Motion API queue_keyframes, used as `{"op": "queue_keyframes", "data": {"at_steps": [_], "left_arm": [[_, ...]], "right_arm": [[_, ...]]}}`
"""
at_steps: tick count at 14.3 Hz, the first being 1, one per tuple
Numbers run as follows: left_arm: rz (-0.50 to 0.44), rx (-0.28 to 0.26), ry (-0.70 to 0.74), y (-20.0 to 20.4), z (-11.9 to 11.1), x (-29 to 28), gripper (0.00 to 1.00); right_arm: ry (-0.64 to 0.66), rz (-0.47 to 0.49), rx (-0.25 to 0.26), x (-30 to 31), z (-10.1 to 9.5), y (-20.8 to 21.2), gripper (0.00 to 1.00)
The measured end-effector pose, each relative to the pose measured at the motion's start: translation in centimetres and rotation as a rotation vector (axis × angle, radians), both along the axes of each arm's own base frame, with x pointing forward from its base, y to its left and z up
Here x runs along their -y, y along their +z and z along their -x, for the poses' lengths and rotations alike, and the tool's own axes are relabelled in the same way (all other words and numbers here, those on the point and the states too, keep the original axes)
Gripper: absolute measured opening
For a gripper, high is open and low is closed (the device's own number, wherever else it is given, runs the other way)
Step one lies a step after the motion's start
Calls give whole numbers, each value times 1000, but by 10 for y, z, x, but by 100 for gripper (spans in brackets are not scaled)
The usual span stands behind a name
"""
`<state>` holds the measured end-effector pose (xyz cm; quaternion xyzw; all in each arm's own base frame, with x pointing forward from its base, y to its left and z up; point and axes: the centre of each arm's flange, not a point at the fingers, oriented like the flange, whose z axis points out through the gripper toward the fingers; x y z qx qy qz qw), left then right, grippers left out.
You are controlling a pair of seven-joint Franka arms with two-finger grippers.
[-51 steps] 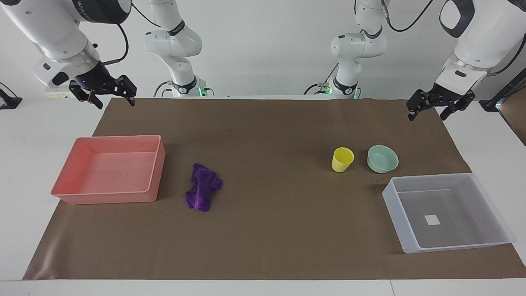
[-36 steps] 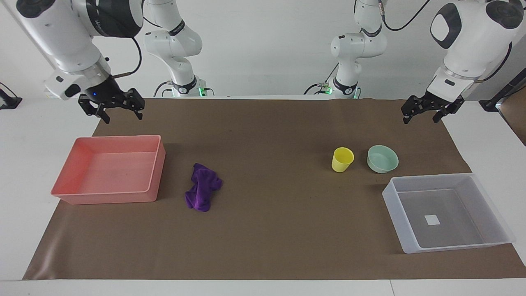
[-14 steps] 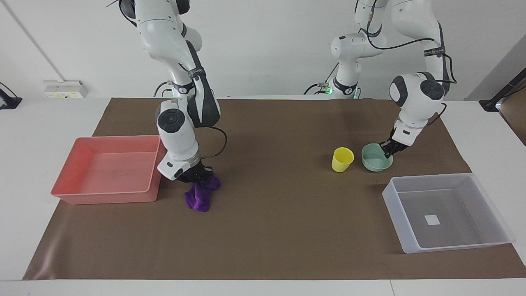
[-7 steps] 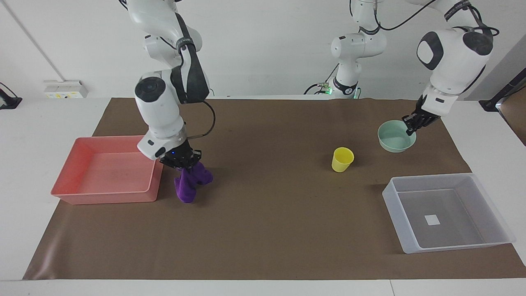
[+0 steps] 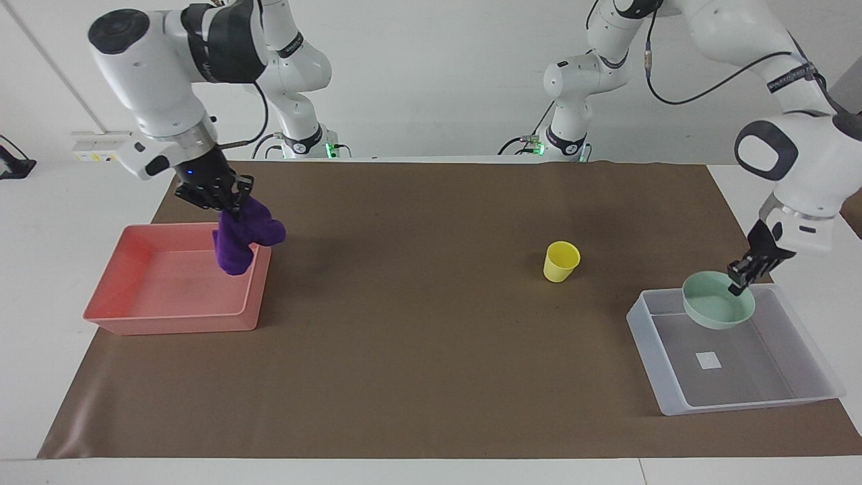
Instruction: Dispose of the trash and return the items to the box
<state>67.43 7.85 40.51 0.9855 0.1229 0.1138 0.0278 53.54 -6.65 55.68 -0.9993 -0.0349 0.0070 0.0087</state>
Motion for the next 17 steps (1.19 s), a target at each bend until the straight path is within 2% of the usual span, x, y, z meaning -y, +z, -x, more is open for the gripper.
{"op": "queue_keyframes", "data": {"at_steps": [2,4,6,9,11,12,13,14,15,17], "left_arm": [[7,-14,-2,-55,-13,2,4],[9,-18,-2,-76,-17,3,7],[11,-10,-3,-56,-22,4,26],[16,-37,-29,26,-14,25,59],[18,-113,-80,82,17,64,82],[18,-166,-108,96,36,89,93],[16,-218,-130,97,56,116,100],[11,-259,-143,88,76,145,100],[4,-291,-146,71,96,173,100],[-4,-280,-147,30,128,209,100]], "right_arm": [[3,-4,-9,53,11,-20,6],[3,-4,-4,75,17,-44,6],[6,-1,5,74,19,-72,6],[15,5,22,68,22,-116,7],[15,4,11,68,22,-139,10],[15,3,7,68,21,-146,11],[15,4,6,68,19,-150,18],[15,4,4,69,18,-153,18],[15,4,4,68,18,-154,24],[20,5,10,67,16,-151,45]]}}
